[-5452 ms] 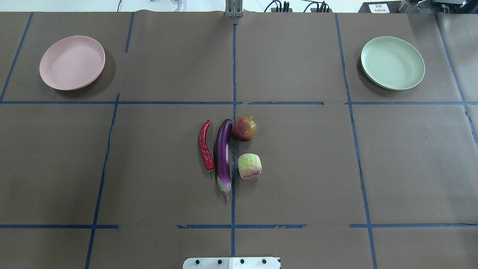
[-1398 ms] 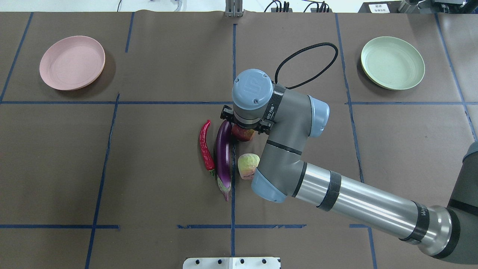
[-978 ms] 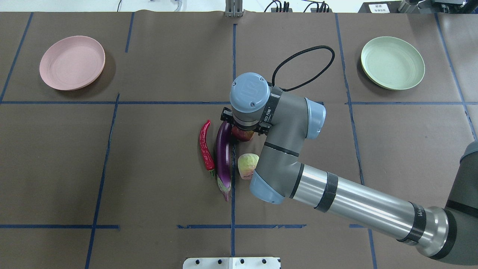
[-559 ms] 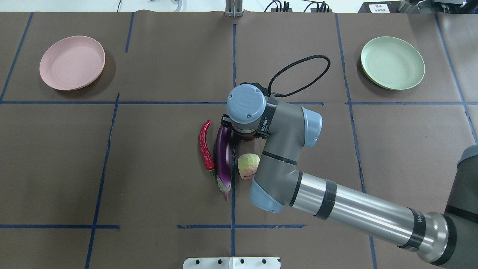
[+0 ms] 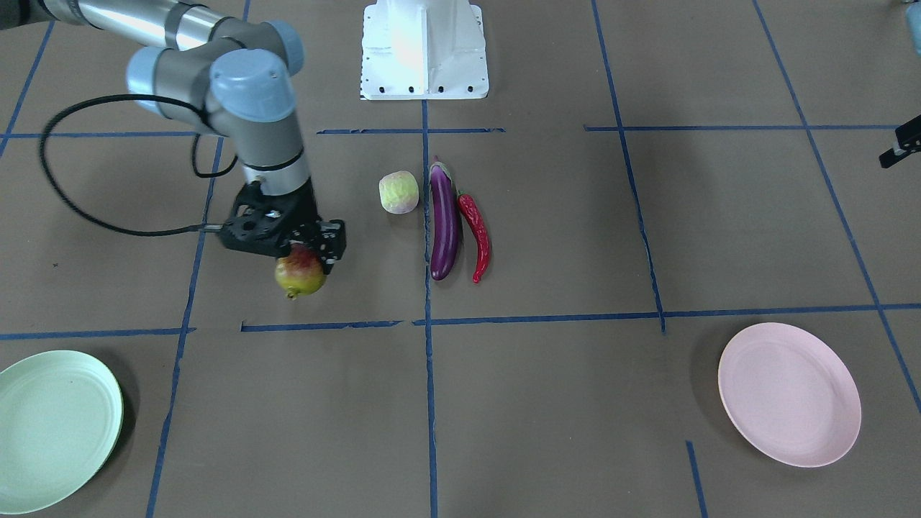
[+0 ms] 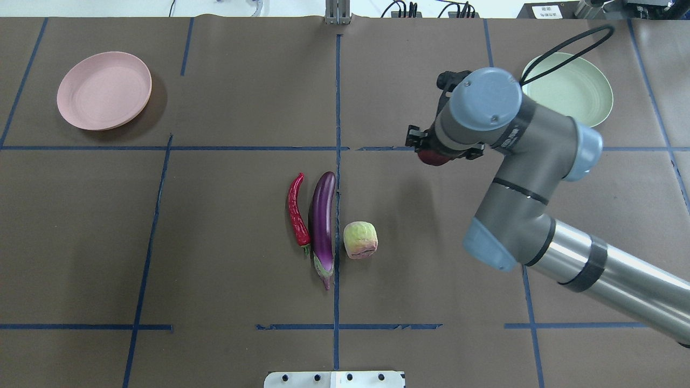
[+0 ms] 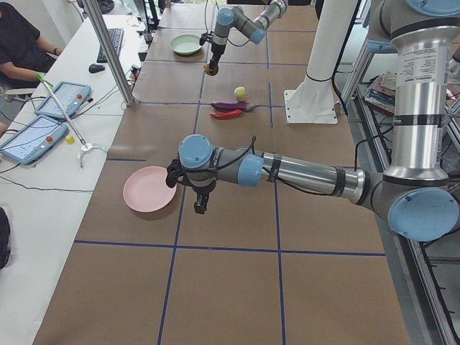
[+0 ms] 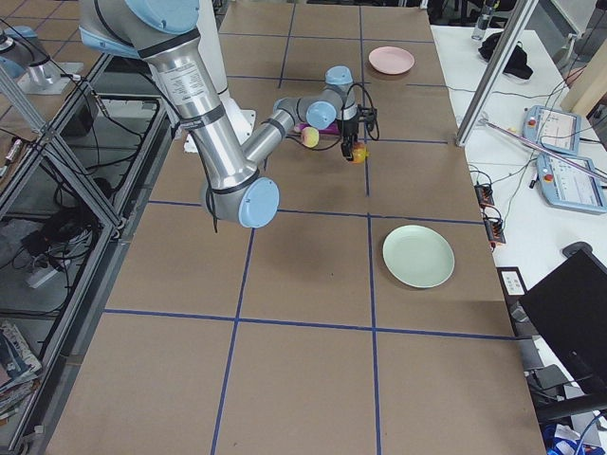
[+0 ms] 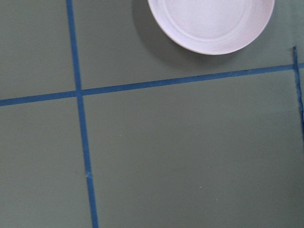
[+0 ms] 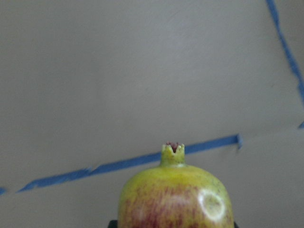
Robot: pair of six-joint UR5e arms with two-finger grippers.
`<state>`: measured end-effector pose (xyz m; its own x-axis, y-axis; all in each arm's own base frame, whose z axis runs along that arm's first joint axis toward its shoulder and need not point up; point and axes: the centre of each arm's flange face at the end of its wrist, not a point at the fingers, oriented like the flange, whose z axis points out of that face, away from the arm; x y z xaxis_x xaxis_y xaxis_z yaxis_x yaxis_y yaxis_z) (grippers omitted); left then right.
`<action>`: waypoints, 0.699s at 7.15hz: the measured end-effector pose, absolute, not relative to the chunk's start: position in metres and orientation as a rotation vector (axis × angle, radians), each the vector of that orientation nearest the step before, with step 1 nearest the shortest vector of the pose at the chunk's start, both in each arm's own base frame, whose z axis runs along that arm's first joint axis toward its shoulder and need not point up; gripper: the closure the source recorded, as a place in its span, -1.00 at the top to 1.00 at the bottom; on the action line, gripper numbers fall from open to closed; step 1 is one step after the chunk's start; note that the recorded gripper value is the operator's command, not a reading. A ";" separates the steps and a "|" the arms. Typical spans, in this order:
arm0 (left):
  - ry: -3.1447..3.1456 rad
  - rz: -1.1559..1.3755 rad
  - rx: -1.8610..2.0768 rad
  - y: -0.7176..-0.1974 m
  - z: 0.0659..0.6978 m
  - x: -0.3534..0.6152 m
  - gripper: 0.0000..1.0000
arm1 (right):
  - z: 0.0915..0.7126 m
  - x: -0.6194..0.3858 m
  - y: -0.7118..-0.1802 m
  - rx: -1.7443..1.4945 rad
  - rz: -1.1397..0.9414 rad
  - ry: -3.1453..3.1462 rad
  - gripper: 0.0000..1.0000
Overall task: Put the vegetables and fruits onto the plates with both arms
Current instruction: 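Carry pomegranate to green plate with right gripper while left reaches for eggplant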
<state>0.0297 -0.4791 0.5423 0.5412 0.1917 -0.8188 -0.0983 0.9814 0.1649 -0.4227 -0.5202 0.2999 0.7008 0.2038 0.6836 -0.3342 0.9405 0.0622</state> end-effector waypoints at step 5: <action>1.041 0.154 0.062 -0.510 0.371 0.270 0.99 | 0.434 -0.238 -0.661 0.192 0.209 -0.520 -0.96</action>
